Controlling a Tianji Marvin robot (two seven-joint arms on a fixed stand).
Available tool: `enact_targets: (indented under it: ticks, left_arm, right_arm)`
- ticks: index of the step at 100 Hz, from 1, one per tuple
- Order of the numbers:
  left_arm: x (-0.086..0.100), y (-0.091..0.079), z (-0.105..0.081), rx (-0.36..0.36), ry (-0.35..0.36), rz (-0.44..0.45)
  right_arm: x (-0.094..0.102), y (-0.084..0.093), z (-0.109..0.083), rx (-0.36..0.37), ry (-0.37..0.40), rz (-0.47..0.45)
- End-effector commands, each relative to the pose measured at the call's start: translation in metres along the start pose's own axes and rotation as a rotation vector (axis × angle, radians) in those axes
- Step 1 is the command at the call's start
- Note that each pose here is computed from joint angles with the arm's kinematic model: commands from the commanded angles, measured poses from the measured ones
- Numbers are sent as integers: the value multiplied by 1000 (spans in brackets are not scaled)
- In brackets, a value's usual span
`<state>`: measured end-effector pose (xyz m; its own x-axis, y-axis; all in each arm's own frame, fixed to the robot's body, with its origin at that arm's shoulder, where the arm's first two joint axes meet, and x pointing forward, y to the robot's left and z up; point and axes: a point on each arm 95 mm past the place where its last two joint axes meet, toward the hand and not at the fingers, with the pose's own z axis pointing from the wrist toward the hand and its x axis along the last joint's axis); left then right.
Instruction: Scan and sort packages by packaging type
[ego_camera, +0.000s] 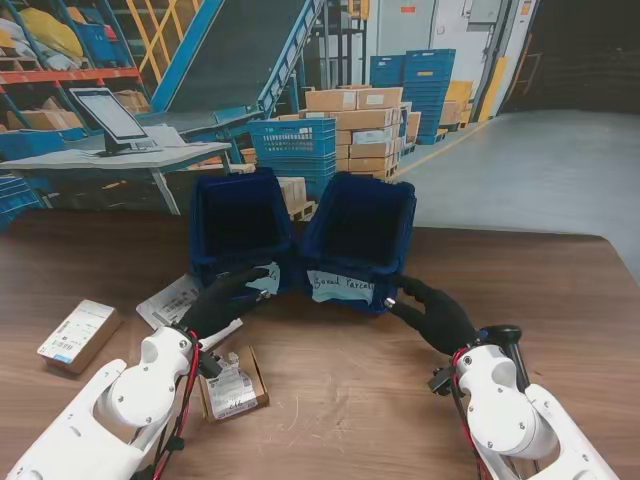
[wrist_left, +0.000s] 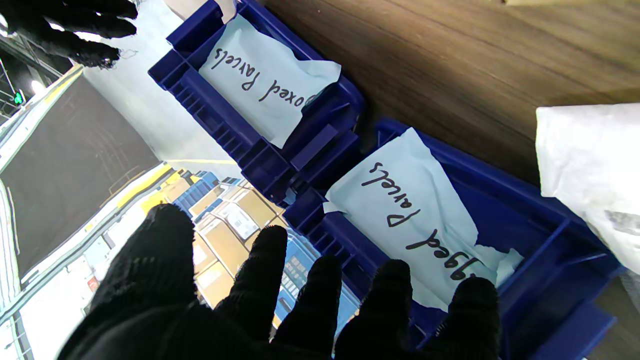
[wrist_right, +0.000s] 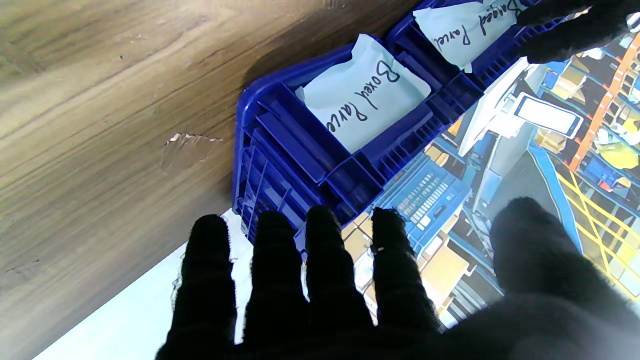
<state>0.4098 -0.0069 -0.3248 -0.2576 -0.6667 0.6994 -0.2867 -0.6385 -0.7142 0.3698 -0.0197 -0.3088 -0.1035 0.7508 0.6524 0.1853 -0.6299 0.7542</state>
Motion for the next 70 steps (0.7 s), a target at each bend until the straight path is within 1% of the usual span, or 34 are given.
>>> enact_targets:
  ticks: [1,13,22,30,47,64,70]
  left_arm:
    - [3,3,-4,-4,-6,-20]
    - [3,-1,-10,-15,-25,-10]
    - [3,-4,-16,-21,-43,23]
    - [0,-7,-23,-23,-74,66]
    - [-13,-17,-39,-47,-147,147]
    - [-28,-28,-52,-50,-178,209]
    - [-33,-32,-57,-61,-195,246]
  right_arm:
    - [1,-3,-2,14,-1,3]
    - [1,-2,-1,8,0,9]
    - [1,-1,0,7,5,9]
    - [2,-1,0,4,11,10]
    - [4,1,-1,-12,20,11]
    - [6,1,-2,-22,27,15]
    - [7,0,-2,-22,32,15]
